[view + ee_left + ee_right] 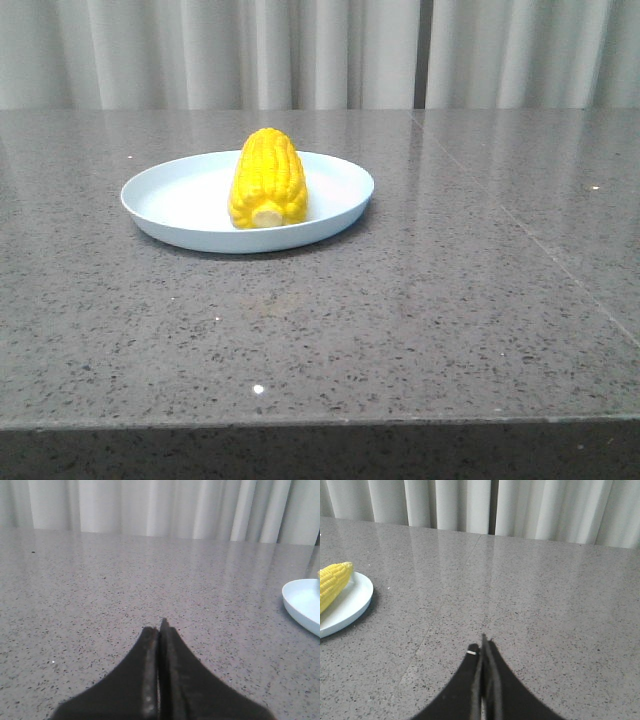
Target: Place corn on plate with both arms
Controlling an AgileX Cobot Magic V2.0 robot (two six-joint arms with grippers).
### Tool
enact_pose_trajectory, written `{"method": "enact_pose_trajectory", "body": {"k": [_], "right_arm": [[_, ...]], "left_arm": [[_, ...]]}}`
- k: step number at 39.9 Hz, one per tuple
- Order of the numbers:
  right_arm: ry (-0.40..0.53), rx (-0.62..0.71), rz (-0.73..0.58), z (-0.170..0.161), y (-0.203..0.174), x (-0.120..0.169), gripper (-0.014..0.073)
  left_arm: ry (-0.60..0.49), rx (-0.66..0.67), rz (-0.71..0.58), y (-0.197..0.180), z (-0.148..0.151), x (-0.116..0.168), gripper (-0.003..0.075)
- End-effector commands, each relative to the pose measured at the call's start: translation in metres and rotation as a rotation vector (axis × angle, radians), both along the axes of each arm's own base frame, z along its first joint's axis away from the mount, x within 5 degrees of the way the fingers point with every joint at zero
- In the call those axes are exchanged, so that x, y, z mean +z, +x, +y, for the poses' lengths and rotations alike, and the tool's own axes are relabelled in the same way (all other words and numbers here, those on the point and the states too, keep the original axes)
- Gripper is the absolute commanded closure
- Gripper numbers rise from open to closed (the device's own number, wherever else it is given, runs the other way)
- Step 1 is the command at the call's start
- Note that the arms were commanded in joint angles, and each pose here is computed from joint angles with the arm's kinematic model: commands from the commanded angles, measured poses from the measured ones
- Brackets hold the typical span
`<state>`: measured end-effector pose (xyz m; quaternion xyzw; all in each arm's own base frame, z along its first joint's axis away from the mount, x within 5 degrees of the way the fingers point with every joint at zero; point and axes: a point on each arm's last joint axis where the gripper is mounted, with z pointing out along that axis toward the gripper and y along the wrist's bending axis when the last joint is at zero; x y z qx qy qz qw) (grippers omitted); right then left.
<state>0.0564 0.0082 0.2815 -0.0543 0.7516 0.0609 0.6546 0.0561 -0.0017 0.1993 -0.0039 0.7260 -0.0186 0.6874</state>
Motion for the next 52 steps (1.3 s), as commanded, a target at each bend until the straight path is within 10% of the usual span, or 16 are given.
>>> {"method": "enact_pose_trajectory", "body": {"k": [1,24,52], "right_arm": [[-0.01,0.004,-0.098,0.0,0.001,0.014,0.0656],[0.049,-0.186,-0.086,-0.009,-0.001,-0.088,0.0656],[0.05,-0.184,-0.068,-0.008,-0.001,-0.089,0.0656]], "left_arm": [[-0.012,0.007,-0.103,-0.001,0.001,0.007,0.0741],[-0.012,0.007,-0.103,-0.001,0.001,0.007,0.0741],[-0.012,0.007,-0.103,-0.001,0.001,0.007,0.0741]]}}
